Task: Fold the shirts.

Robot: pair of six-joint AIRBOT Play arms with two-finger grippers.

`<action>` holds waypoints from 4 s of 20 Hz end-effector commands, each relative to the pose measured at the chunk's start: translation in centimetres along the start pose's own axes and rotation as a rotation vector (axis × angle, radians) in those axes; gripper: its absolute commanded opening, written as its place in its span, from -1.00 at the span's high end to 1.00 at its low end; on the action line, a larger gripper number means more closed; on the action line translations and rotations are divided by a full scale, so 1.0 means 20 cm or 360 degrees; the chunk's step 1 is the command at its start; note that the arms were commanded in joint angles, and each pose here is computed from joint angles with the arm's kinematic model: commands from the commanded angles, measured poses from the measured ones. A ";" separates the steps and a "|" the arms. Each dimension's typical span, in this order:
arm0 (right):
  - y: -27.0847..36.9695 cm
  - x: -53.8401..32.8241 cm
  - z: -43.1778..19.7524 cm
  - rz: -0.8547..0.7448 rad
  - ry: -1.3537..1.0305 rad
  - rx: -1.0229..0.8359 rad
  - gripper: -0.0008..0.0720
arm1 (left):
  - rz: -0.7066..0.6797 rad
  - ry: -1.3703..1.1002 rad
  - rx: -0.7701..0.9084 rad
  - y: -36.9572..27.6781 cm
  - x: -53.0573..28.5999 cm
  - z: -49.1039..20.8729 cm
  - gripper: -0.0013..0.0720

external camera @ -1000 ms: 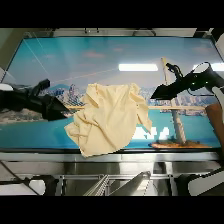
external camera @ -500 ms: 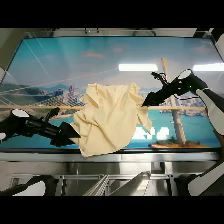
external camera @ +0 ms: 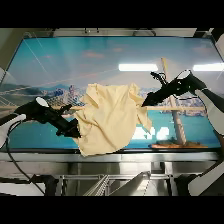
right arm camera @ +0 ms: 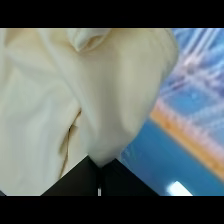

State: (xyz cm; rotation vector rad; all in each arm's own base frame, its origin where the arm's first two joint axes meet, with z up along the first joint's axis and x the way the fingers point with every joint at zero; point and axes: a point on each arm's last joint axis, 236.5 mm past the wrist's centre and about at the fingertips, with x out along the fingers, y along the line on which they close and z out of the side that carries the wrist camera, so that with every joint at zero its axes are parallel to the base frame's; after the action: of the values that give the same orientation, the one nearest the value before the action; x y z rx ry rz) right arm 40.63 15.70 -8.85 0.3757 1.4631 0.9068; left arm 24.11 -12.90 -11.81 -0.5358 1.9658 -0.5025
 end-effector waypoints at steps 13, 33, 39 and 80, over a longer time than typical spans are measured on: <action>-0.12 -0.63 -0.31 -0.0138 -0.0445 0.0384 0.93 | 0.0183 -0.0808 0.0388 -0.11 -1.16 0.85 0.91; -0.26 -0.71 -0.32 -0.0143 -0.0692 0.0549 -0.36 | 0.0120 -0.0427 0.0339 -0.11 -0.87 0.60 -0.79; -0.32 -0.57 -0.39 -0.0007 -0.0536 0.0706 -0.35 | 0.0083 -0.0347 0.0161 0.00 -0.50 0.49 -0.79; 1.38 -1.59 -0.23 -0.0308 -0.1726 -0.0851 0.92 | -0.1336 -0.1108 0.1534 -1.33 -1.71 -0.61 0.87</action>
State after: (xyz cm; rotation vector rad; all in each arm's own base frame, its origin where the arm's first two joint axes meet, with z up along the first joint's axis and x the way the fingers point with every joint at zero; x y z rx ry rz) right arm 29.76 8.64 36.65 0.1219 0.0727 0.6347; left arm 28.18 -14.19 39.45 -0.6535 0.4149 -1.5906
